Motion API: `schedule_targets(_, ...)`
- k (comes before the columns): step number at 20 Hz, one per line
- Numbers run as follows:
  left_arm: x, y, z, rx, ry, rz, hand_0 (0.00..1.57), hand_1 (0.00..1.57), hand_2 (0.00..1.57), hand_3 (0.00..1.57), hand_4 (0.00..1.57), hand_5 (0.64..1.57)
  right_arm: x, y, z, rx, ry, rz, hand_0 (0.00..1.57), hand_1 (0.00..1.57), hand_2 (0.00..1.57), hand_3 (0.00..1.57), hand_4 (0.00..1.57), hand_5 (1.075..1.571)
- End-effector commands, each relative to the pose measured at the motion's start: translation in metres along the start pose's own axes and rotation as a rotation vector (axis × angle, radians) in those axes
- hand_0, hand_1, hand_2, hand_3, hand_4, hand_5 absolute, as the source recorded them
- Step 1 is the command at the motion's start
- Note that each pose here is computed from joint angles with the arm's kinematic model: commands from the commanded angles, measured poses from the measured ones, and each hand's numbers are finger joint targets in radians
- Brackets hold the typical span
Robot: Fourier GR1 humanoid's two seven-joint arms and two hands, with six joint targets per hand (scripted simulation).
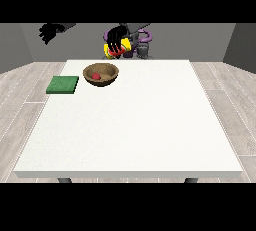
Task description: Pick the cup and pour the ball into the bowl, then pick the bowl and place it on the pad
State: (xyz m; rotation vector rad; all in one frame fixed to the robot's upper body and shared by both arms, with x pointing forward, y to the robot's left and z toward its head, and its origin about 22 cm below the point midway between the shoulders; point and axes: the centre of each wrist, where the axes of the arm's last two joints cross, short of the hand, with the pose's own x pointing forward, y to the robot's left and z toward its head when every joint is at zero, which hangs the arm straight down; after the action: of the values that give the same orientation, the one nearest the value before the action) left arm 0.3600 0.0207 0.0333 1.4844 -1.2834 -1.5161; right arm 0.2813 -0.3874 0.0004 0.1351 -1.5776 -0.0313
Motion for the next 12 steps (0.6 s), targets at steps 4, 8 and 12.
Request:
schedule_targets(4, -0.032, -0.022, 0.015, 0.026, 0.048, 0.286, 0.00, 0.00, 1.57, 1.17, 1.03, 1.563, -0.017, -0.011, 0.022, -0.086, 0.050, -0.015, 0.00, 0.00, 0.00, 0.00, 0.71, 1.570)
schedule_targets(8, -0.070, -0.027, 0.017, 0.125, 0.167, 0.644, 1.02, 1.02, 1.55, 1.22, 1.23, 1.563, -0.023, -0.015, 0.034, -0.098, 0.034, -0.039, 0.00, 0.00, 0.00, 0.00, 0.71, 1.570)
schedule_targets(12, -0.071, 0.023, 0.010, 0.264, 0.281, 1.164, 0.62, 0.62, 0.28, 0.00, 1.10, 1.571, -0.025, -0.008, 0.025, -0.096, 0.041, -0.065, 0.00, 0.00, 0.00, 0.00, 0.71, 1.570)
